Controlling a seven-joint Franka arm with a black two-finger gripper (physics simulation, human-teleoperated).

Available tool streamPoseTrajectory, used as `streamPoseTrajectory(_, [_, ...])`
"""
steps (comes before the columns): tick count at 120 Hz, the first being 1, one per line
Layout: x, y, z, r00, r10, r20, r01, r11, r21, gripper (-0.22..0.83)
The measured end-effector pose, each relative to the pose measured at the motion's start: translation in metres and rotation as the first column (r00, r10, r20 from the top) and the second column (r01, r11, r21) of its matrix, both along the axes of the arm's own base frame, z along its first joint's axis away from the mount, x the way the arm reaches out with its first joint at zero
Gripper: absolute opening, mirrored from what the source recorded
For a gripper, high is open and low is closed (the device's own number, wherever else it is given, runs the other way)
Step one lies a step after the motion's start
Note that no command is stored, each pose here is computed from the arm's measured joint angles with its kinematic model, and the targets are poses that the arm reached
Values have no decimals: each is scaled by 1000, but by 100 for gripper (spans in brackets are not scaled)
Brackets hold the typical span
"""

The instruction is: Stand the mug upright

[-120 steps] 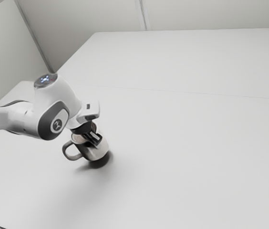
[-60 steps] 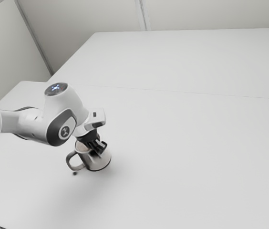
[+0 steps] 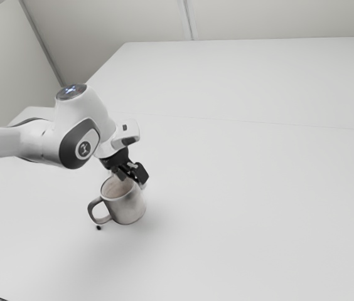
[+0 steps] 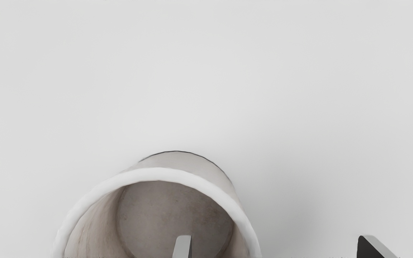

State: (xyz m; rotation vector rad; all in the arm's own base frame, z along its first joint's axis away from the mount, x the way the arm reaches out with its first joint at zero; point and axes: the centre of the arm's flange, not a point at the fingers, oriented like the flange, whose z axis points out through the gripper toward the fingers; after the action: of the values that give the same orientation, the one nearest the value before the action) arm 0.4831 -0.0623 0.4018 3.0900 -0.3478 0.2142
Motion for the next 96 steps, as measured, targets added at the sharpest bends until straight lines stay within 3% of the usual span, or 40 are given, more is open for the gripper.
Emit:
streamPoseTrajectory(49, [43,-12,95,989,70,-133,-71,997,-9,60])
streamPoseTrajectory(96, [74,-20,168,987,95,-131,-95,995,5,61])
